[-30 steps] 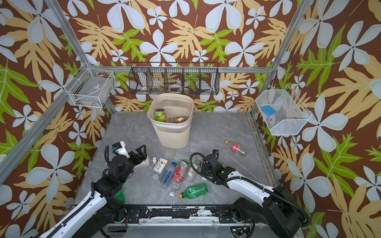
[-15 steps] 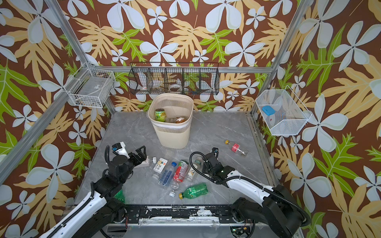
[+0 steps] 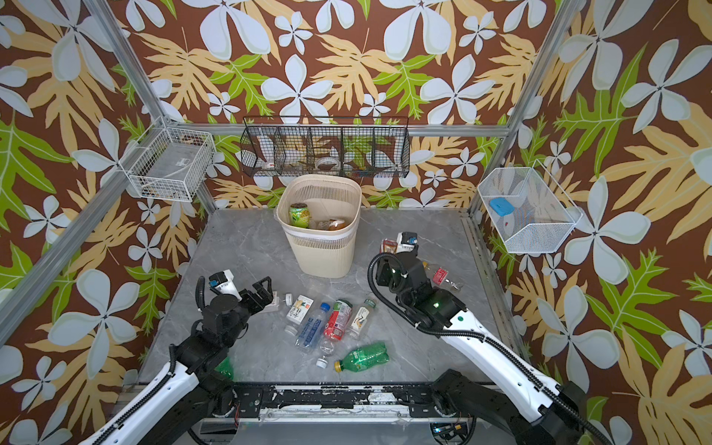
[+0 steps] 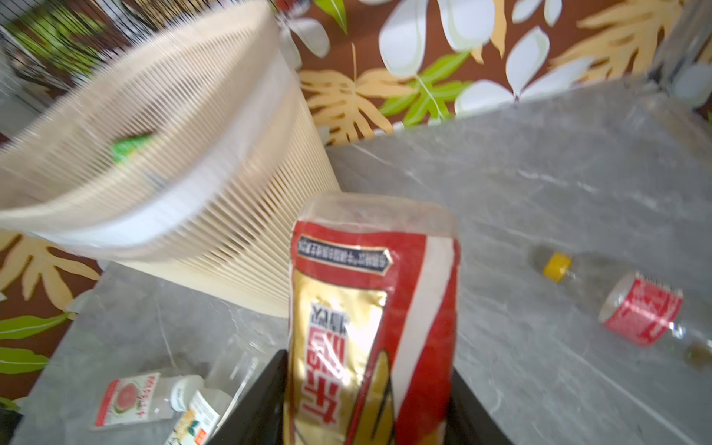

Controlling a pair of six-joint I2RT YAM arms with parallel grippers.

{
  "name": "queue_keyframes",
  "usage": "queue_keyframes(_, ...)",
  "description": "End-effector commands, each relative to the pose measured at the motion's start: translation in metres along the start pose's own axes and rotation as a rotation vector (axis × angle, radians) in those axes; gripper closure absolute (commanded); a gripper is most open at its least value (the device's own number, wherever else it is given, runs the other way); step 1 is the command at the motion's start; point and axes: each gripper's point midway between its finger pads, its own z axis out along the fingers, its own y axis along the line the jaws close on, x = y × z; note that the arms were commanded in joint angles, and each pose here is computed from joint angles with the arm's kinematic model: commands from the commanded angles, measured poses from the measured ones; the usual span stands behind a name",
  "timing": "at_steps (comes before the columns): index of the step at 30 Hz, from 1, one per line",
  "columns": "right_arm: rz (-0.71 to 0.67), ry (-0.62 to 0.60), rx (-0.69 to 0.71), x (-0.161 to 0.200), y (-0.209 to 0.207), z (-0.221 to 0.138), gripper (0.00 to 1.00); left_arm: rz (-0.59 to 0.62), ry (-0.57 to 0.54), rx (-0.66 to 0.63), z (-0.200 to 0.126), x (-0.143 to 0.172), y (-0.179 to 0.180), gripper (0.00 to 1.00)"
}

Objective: Throw the plastic bottles in the bin
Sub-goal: Pick up the plastic bottle from the center of the table, then throw the plastic bottle into the trash bin.

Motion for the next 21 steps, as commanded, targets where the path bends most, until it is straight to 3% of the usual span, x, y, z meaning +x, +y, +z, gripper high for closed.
queue_keyframes(1, -0.073, -0.107, -0.076, -0.053, 0.035, 0.000, 0.48, -0.026, -0.005, -0.015, -0.002, 0.002, 0.007, 0.00)
queue_keyframes(4, -0.104, -0.171, -0.145, -0.093, 0.071, 0.011, 0.47, -0.041, -0.005, -0.015, -0.004, 0.005, 0.011, 0.00)
queue_keyframes(9, -0.157, -0.212, -0.207, -0.126, 0.117, 0.051, 0.47, -0.050, -0.010, -0.019, -0.008, 0.004, 0.014, 0.00)
queue_keyframes(15, -0.213, -0.169, -0.194, -0.124, 0.141, 0.104, 0.47, -0.040, -0.016, -0.019, -0.011, 0.000, 0.012, 0.00)
queue_keyframes(21, -0.221, -0.146, -0.199, -0.113, 0.144, 0.119, 0.46, -0.031, -0.019, -0.029, -0.011, -0.002, 0.012, 0.00)
